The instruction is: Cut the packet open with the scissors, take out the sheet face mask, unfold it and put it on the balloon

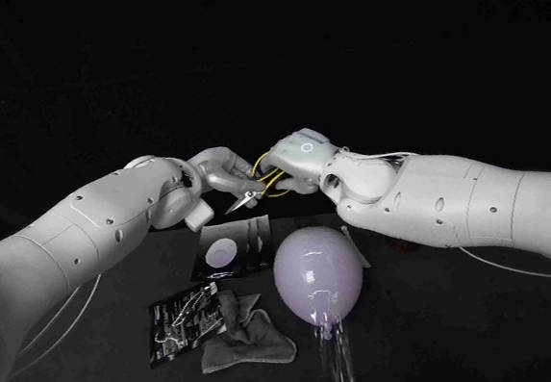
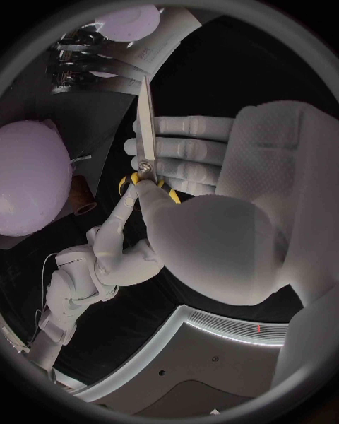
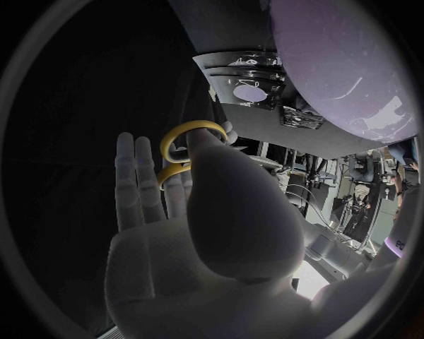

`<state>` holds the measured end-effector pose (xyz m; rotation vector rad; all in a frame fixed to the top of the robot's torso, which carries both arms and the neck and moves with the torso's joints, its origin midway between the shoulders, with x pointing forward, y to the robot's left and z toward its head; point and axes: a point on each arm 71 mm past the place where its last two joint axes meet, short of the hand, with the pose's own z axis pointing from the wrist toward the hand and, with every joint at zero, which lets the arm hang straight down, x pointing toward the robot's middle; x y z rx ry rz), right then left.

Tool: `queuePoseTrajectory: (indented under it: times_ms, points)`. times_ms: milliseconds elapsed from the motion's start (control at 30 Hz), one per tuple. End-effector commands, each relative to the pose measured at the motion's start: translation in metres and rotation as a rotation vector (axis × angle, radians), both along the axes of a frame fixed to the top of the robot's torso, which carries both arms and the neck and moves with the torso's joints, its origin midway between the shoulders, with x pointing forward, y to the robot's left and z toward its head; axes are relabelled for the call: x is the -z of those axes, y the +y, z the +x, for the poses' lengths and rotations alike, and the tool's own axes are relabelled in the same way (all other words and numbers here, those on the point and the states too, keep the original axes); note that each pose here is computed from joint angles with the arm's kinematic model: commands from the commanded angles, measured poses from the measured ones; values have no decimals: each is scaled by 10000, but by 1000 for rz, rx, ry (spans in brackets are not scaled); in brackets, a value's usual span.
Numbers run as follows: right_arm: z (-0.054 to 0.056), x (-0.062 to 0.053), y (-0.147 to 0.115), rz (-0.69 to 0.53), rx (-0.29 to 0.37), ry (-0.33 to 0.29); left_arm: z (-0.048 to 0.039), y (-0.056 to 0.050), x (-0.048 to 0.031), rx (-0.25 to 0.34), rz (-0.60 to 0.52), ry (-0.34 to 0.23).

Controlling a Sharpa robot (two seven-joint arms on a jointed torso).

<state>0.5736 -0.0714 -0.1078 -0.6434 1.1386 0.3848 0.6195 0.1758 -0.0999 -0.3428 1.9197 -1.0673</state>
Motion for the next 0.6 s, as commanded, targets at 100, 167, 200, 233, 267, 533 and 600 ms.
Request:
queuePoseTrajectory:
  times_ms: [100, 167, 200, 233, 267, 533, 600]
  points:
    - [-66, -54, 37, 53, -90, -24, 1, -8, 4, -20, -16, 16]
    - [-71, -53, 21, 55, -95, -23, 2, -1, 7, -22, -16, 19]
    - [-72, -52, 14, 55, -97, -22, 2, 2, 8, -23, -15, 21]
    - [-73, -51, 8, 55, -99, -20, 2, 5, 9, -24, -15, 22]
    - [-74, -50, 2, 56, -100, -17, 2, 7, 10, -24, -14, 24]
    - [-78, -42, -47, 74, -114, 14, -1, 22, 23, -25, -6, 38]
    - [-86, -47, -50, 85, -126, 15, -2, 23, 26, -24, -4, 42]
